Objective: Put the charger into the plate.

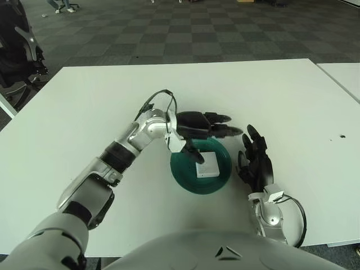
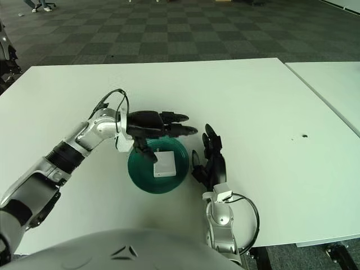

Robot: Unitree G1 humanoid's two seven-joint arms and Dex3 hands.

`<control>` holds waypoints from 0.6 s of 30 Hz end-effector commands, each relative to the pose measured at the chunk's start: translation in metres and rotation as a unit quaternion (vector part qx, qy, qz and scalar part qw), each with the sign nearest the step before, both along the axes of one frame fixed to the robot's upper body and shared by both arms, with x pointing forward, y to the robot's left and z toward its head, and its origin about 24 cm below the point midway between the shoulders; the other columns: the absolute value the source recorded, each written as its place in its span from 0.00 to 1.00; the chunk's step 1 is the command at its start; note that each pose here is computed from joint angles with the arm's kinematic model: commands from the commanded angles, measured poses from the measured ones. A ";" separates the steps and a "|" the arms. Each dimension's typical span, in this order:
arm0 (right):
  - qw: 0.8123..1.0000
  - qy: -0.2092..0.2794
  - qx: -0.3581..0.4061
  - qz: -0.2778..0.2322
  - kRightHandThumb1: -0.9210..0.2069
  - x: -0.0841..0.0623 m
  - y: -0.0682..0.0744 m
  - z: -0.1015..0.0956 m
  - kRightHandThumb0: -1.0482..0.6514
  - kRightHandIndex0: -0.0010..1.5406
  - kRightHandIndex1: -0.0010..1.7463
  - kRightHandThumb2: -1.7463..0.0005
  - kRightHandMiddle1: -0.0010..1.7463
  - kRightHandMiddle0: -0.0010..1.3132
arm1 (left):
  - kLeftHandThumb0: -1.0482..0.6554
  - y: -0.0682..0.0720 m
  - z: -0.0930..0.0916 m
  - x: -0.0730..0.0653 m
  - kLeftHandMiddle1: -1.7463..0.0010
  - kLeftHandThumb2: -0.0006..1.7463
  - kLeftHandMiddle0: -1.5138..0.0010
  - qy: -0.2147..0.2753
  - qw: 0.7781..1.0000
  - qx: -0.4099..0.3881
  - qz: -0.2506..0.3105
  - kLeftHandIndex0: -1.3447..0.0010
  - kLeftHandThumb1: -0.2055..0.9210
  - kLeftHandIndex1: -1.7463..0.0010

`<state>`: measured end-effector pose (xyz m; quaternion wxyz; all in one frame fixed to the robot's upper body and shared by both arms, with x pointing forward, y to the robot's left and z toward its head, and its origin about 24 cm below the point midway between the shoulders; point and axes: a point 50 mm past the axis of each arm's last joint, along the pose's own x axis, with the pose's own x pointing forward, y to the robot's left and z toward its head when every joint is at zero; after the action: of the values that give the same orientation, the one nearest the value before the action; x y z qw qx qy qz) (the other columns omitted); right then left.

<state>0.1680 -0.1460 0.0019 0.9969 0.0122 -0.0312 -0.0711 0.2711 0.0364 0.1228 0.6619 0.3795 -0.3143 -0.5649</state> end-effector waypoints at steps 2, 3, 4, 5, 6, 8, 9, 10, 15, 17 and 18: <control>0.975 0.212 0.031 -0.051 0.01 -0.051 -0.007 -0.070 0.25 0.14 0.12 0.70 0.31 0.00 | 0.00 0.038 0.003 0.006 1.00 0.39 0.99 0.295 0.838 -0.422 0.180 1.00 1.00 1.00; 0.975 0.213 0.032 -0.053 0.01 -0.051 -0.007 -0.071 0.25 0.13 0.16 0.69 0.32 0.00 | 0.00 0.041 0.004 0.001 0.99 0.40 0.98 0.303 0.820 -0.450 0.184 0.99 1.00 1.00; 0.975 0.212 0.034 -0.055 0.02 -0.050 -0.007 -0.071 0.25 0.12 0.18 0.69 0.32 0.00 | 0.00 0.045 0.000 -0.008 0.99 0.40 0.98 0.307 0.798 -0.481 0.194 0.99 1.00 1.00; 0.975 0.212 0.035 -0.056 0.02 -0.050 -0.007 -0.071 0.26 0.10 0.23 0.68 0.32 0.00 | 0.00 0.047 -0.002 -0.014 0.99 0.42 0.97 0.309 0.783 -0.501 0.202 0.99 1.00 0.99; 0.975 0.211 0.036 -0.057 0.02 -0.049 -0.007 -0.072 0.26 0.09 0.26 0.67 0.33 0.00 | 0.00 0.051 -0.004 -0.019 0.99 0.43 0.96 0.308 0.769 -0.518 0.213 0.98 1.00 0.99; 0.975 0.209 0.038 -0.059 0.03 -0.049 -0.007 -0.072 0.26 0.08 0.29 0.67 0.33 0.00 | 0.00 0.054 -0.006 -0.023 0.98 0.45 0.95 0.308 0.751 -0.537 0.229 0.98 1.00 0.99; 0.975 0.209 0.038 -0.059 0.03 -0.049 -0.007 -0.072 0.26 0.08 0.30 0.66 0.34 0.00 | 0.00 0.055 -0.006 -0.024 0.98 0.46 0.95 0.309 0.746 -0.542 0.234 0.97 1.00 0.98; 0.976 0.208 0.041 -0.059 0.03 -0.048 -0.007 -0.073 0.26 0.08 0.30 0.66 0.34 0.00 | 0.00 0.060 -0.008 -0.026 0.98 0.47 0.94 0.314 0.733 -0.552 0.244 0.97 1.00 0.98; 0.975 0.210 0.052 -0.055 0.05 -0.047 -0.007 -0.074 0.27 0.08 0.33 0.65 0.35 0.00 | 0.00 0.074 -0.017 -0.031 1.00 0.51 0.94 0.357 0.671 -0.595 0.260 0.99 1.00 0.88; 0.975 0.210 0.056 -0.053 0.05 -0.047 -0.006 -0.074 0.27 0.08 0.33 0.65 0.36 0.00 | 0.00 0.077 -0.020 -0.028 1.00 0.52 0.95 0.381 0.640 -0.614 0.262 1.00 1.00 0.87; 0.975 0.209 0.058 -0.052 0.05 -0.047 -0.006 -0.073 0.27 0.07 0.33 0.65 0.36 0.00 | 0.00 0.079 -0.022 -0.027 1.00 0.53 0.95 0.389 0.628 -0.620 0.264 1.00 1.00 0.85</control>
<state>0.1692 -0.1471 -0.0013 0.9958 0.0215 -0.0210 -0.0859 0.2428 0.0863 0.1116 0.9207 -0.2050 -0.2342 -0.2354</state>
